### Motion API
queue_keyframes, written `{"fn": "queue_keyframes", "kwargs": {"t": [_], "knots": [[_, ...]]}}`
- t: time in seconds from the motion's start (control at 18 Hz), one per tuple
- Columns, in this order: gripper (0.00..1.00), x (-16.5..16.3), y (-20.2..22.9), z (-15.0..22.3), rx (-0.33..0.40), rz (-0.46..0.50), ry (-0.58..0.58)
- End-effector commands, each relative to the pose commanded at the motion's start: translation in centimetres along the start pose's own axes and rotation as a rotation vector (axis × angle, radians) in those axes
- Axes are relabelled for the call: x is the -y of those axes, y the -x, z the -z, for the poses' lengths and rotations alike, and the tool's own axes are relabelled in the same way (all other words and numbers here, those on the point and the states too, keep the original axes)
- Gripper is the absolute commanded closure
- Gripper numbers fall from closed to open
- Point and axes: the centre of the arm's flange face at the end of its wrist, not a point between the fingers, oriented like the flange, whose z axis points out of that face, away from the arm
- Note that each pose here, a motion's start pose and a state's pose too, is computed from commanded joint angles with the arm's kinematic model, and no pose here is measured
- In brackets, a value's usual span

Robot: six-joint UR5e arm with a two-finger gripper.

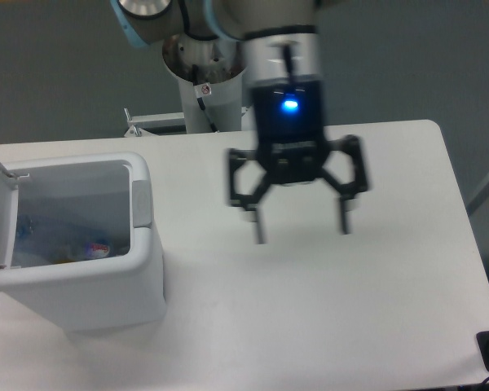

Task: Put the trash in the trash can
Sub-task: 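Carry the bottle to the white bin and drop it inside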

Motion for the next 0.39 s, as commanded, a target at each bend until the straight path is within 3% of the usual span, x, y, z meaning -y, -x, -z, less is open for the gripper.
{"fn": "queue_keyframes", "kwargs": {"t": [0.28,0.39], "knots": [[0.0,-4.7,0.3,0.1,0.026,-0.307,0.359],[0.0,-4.9,0.9,0.6,0.023,-0.311,0.376]]}}
